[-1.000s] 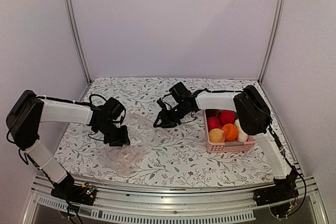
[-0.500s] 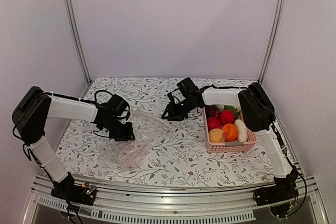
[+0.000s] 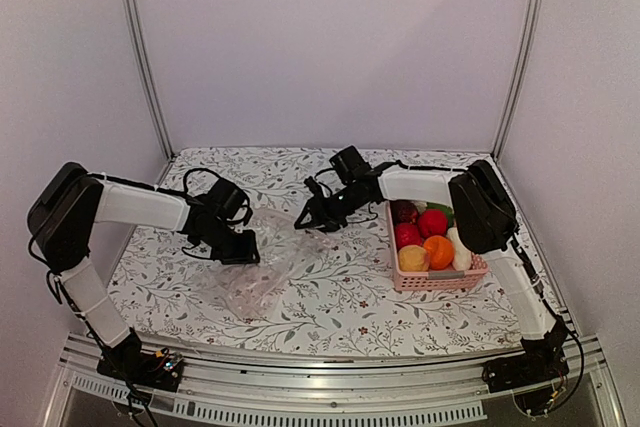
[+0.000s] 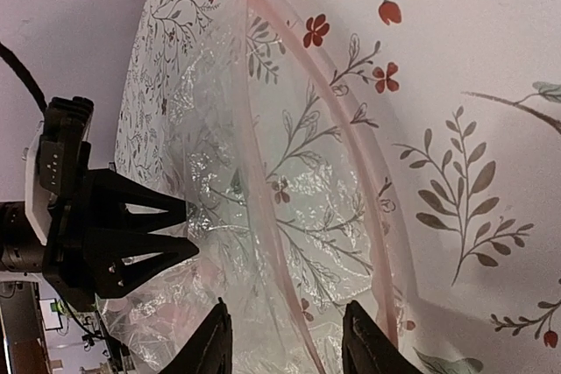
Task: Place the food in the zip-top bag and seal the zipper
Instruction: Pick up the zipper food storage bag from the center of the board.
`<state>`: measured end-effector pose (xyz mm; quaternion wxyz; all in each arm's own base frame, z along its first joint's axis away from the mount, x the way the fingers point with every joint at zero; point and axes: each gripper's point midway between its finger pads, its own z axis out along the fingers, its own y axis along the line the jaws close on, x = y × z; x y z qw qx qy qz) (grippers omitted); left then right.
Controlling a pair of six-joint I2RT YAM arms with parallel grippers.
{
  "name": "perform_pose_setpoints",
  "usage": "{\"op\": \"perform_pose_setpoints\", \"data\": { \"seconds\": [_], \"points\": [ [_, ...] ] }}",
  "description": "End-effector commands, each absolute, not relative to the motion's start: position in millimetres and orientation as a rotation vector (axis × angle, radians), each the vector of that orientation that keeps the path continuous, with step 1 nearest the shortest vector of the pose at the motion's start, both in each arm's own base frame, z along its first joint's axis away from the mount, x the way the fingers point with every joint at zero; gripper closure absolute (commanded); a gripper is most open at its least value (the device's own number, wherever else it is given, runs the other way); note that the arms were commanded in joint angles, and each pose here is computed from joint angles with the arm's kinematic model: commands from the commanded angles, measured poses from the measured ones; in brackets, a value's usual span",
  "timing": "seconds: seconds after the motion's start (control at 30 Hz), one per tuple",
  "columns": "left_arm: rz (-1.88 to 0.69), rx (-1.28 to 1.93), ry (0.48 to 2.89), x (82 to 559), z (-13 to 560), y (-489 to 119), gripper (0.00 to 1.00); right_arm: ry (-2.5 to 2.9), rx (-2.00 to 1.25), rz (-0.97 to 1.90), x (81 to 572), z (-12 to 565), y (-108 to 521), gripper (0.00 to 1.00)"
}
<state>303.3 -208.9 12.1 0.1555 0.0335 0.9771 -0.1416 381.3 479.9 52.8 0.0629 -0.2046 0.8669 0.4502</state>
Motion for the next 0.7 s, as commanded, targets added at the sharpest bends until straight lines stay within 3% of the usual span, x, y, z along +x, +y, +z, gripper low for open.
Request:
{"op": "perform_pose_setpoints", "data": {
  "seconds": [0.0,0.07,0.17,0.27,0.4,0.57,0.67],
  "points": [
    [-0.320,0.132,2.842,295,-7,-202,0.67,2.701,-0.626,1.353,369,27,475,0.59],
    [-0.323,0.132,2.842,294,-8,-201,0.66,2.694,-0.643,1.379,367,30,475,0.65],
    [-0.322,0.135,2.831,294,-5,-200,0.65,2.670,-0.666,1.371,368,36,475,0.82],
    [-0.286,0.125,2.795,302,9,-197,0.51,2.620,-0.685,1.331,371,55,475,1.00],
    [-0.228,0.056,2.690,331,68,-196,0.39,2.491,-0.720,1.147,381,109,470,1.00],
    [-0.395,-0.170,2.454,357,187,-206,0.28,2.337,-0.780,0.838,383,179,452,1.00],
    [-0.514,-0.239,2.355,362,234,-214,0.27,2.261,-0.782,0.698,378,215,443,1.00]
  ]
}}
